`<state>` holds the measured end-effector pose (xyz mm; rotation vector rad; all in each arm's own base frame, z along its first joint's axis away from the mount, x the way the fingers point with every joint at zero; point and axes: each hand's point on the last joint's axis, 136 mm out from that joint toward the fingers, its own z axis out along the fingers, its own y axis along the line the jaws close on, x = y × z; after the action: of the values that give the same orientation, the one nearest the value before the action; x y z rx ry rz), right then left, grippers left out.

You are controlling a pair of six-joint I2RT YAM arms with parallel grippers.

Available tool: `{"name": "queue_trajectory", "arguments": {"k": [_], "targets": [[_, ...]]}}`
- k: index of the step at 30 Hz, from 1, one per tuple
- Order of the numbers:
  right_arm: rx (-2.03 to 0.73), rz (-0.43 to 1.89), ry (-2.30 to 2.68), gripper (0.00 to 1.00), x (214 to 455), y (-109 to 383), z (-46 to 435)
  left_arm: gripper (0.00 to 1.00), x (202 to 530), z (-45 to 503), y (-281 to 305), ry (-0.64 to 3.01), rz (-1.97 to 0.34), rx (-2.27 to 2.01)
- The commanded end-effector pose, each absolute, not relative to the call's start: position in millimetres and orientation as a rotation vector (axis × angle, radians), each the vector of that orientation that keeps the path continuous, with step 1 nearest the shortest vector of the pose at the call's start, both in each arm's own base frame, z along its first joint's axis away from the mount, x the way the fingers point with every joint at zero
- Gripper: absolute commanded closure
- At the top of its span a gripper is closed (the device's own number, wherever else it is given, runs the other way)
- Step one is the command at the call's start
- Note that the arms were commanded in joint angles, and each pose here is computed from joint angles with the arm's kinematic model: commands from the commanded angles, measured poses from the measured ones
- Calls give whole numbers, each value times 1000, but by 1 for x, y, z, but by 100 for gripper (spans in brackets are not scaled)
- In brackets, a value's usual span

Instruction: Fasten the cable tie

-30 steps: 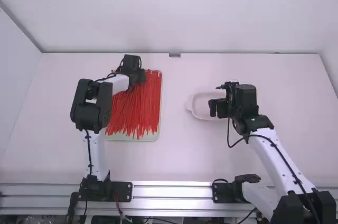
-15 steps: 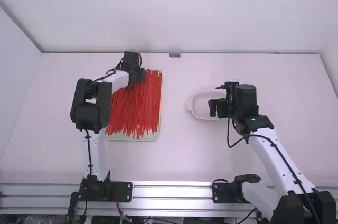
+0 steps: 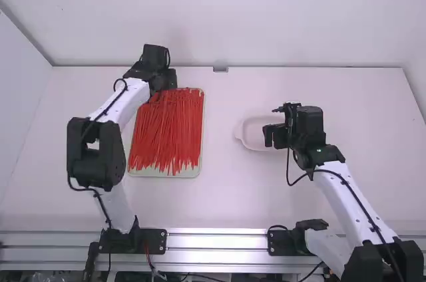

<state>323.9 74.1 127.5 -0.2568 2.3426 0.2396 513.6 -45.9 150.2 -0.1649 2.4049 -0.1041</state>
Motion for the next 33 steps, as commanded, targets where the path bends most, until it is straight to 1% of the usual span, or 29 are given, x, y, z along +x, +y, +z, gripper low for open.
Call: {"name": "queue_trajectory", "arguments": {"k": [1, 5, 6, 11, 13, 14, 17, 20, 24, 27, 33], "targets": [[-257, 249, 2321, 2, 330, 76, 137, 98, 507, 197, -46, 2328, -109, -147], [-257, 249, 2321, 2, 330, 76, 137, 98, 480, 232, -42, 2266, -114, -146], [-257, 249, 2321, 2, 330, 76, 137, 98, 479, 233, -42, 2262, -114, -145], [-257, 250, 2321, 2, 330, 77, 137, 98, 443, 262, -38, 2157, -120, -119], [-259, 255, 2321, 2, 330, 77, 137, 98, 425, 267, -37, 2098, -130, -117], [-259, 255, 2321, 2, 330, 77, 137, 98, 425, 267, -37, 2098, -130, -117], [-276, 293, 2314, 2, 329, 83, 138, 98, 398, 270, -34, 1997, -149, -117], [-286, 318, 2307, 2, 329, 86, 140, 98, 382, 267, -33, 1940, -162, -121], [-320, 388, 2284, 2, 328, 97, 144, 98, 365, 261, -39, 1879, -227, -106], [-362, 457, 2256, 2, 326, 107, 149, 98, 359, 260, -50, 1840, -294, -56], [-479, 632, 2169, 2, 319, 133, 165, 98, 359, 258, -69, 1815, -393, 24]]}}
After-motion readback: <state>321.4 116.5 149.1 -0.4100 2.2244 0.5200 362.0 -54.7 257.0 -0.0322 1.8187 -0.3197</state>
